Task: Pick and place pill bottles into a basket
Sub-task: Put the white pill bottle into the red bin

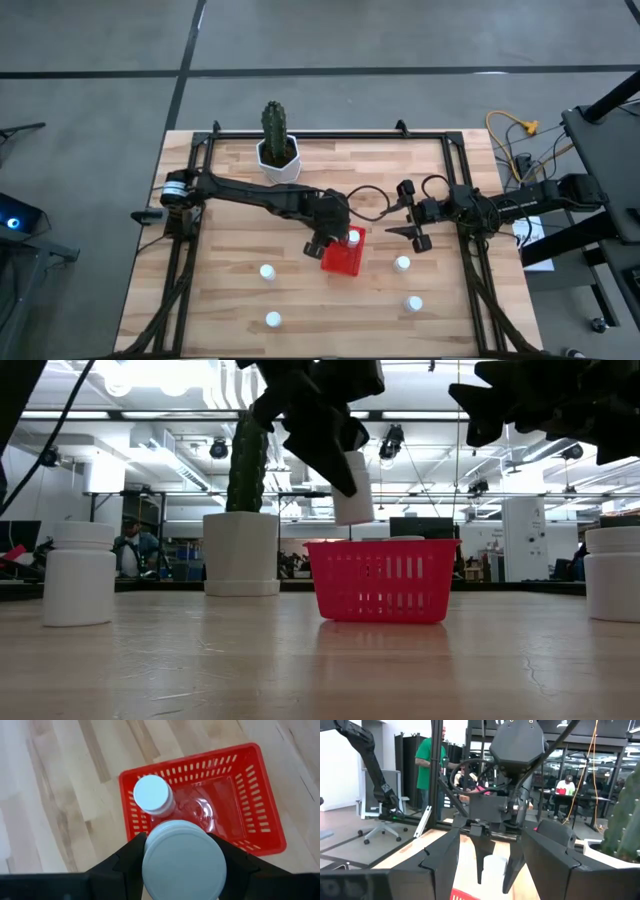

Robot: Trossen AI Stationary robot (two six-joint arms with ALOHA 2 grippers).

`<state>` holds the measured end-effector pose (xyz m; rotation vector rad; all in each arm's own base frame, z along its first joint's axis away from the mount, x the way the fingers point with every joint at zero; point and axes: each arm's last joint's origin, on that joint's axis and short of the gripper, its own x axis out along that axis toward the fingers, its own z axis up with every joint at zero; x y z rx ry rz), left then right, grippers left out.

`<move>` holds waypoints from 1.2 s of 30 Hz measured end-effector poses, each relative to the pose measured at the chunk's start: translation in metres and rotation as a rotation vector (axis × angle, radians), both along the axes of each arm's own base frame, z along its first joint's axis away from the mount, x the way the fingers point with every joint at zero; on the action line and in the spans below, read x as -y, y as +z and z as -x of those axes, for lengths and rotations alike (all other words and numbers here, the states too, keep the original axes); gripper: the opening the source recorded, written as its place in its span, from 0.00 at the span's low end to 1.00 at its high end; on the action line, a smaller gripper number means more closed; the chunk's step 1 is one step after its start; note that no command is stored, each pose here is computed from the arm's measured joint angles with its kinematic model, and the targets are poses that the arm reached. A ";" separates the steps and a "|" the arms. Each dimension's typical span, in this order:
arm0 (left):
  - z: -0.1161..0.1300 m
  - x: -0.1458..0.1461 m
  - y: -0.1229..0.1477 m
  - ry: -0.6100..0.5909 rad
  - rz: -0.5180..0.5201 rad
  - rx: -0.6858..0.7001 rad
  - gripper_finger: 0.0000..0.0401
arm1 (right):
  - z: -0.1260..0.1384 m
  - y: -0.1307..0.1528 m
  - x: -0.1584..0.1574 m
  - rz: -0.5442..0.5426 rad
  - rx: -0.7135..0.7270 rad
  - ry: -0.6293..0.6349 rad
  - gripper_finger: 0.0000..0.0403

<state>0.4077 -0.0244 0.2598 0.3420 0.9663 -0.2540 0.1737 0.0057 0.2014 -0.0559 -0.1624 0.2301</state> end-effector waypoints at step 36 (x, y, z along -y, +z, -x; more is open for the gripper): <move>-0.017 -0.004 -0.050 -0.005 -0.023 -0.016 0.40 | -0.001 -0.002 -0.001 0.001 -0.007 0.007 0.50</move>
